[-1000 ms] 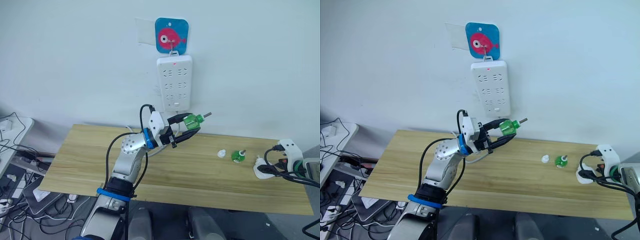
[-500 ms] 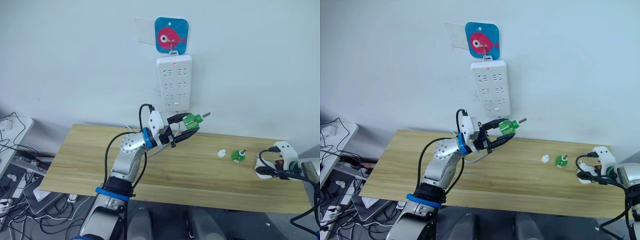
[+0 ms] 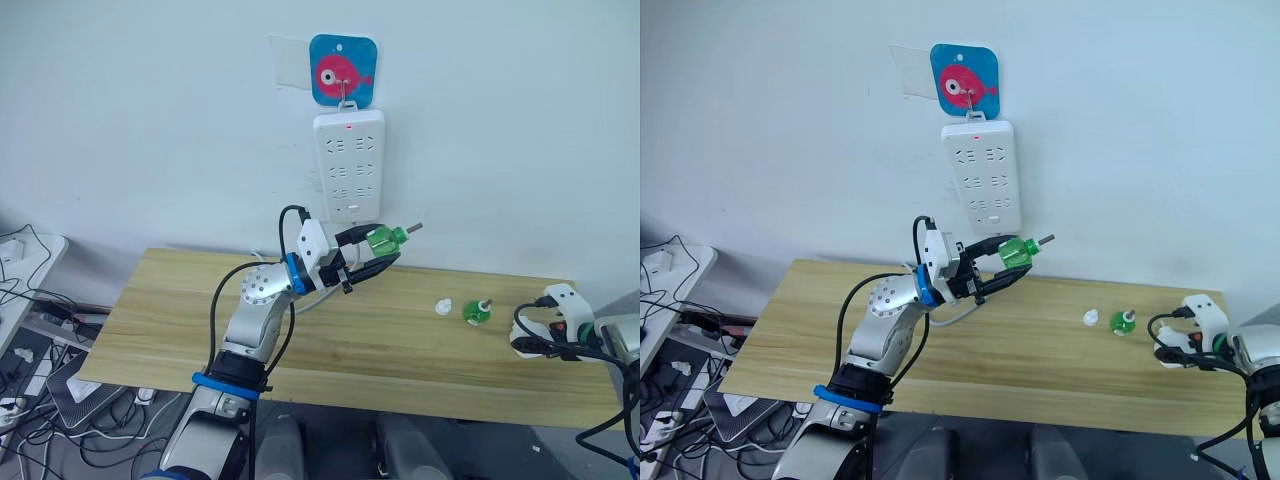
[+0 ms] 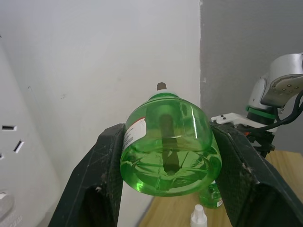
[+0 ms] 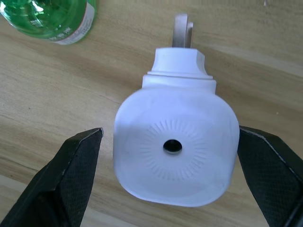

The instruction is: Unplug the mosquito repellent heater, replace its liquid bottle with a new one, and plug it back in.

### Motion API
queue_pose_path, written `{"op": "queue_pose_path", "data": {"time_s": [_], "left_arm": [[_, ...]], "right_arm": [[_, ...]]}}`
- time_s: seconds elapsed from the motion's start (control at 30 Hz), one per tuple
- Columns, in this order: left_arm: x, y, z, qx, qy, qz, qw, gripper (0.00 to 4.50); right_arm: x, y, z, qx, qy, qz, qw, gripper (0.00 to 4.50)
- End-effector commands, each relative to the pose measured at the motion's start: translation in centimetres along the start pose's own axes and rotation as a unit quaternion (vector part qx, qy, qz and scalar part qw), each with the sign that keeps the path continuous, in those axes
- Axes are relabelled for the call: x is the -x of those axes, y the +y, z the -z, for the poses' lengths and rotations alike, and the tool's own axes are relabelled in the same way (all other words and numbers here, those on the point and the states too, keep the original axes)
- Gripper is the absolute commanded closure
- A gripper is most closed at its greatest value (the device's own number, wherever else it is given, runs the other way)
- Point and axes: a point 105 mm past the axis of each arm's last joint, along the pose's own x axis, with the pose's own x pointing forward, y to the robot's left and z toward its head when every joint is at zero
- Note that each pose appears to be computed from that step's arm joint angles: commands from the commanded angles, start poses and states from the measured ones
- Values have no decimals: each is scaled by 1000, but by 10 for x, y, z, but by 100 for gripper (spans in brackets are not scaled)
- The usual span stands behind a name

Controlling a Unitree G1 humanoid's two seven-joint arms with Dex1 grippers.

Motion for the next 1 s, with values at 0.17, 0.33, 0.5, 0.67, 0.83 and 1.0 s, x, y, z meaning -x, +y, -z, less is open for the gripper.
{"op": "queue_pose_path", "data": {"time_s": [0.17, 0.33, 0.5, 0.67, 0.83, 1.0], "left_arm": [[-4, -5, -11, -15, -17, 11, 1000, 226], [0, -4, -10, -3, -15, 22, 1000, 226], [11, -9, -12, 18, -2, 79, 997, 226], [21, -13, -19, 47, 16, 159, 986, 226], [19, -16, -22, 64, 20, 199, 978, 226], [16, -17, -24, 61, 20, 212, 975, 226]], "right_arm": [[9, -3, -6, -4, -15, -7, 1000, 153], [40, -10, -17, 12, -45, -24, 999, 153], [90, 22, -34, -47, -96, -159, 981, 153], [152, 80, -57, -128, -187, -343, 912, 153], [169, 132, -74, -99, -227, -470, 847, 153], [169, 173, -82, -78, -249, -518, 815, 153]]}}
